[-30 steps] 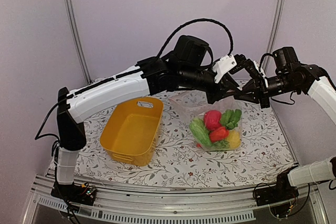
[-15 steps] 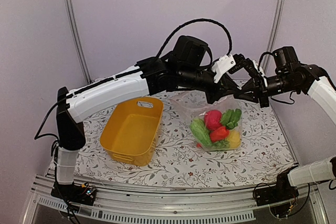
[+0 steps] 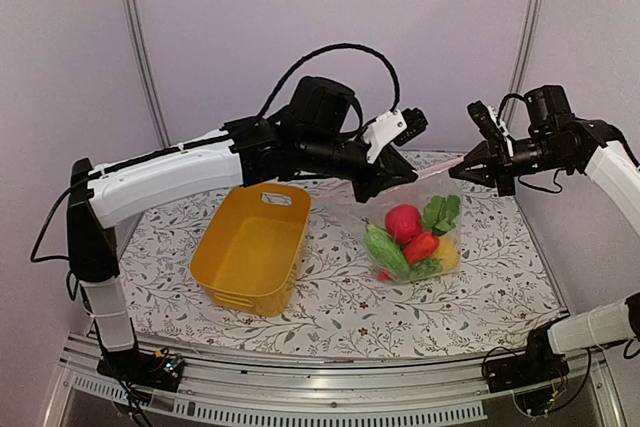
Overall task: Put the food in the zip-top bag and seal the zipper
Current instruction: Zip the zipper of the food storage bag.
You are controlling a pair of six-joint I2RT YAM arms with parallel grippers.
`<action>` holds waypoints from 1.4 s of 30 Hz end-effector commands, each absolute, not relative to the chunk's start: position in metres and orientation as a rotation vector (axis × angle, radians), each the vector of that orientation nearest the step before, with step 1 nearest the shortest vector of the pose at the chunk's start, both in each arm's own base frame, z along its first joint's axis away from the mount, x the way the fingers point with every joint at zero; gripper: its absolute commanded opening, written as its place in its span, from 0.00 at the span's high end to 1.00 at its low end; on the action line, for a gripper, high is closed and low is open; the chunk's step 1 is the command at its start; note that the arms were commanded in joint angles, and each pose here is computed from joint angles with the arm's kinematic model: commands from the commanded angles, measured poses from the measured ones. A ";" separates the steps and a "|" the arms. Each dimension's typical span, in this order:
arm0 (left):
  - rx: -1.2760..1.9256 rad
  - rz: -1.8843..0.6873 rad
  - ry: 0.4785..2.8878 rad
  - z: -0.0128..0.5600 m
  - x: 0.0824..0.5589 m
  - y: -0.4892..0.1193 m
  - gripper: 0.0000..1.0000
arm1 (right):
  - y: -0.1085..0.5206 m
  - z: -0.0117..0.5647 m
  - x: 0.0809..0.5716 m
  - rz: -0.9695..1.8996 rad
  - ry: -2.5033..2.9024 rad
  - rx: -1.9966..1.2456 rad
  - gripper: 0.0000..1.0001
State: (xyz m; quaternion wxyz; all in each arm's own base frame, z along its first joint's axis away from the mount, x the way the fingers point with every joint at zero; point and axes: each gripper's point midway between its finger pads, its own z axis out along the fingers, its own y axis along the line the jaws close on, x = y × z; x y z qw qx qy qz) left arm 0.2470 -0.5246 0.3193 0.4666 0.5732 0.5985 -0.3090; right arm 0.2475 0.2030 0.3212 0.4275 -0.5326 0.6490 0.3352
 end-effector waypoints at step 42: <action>1.192 -0.487 1.913 0.216 0.266 -0.355 1.00 | 0.176 0.325 0.295 0.795 1.677 -1.214 1.00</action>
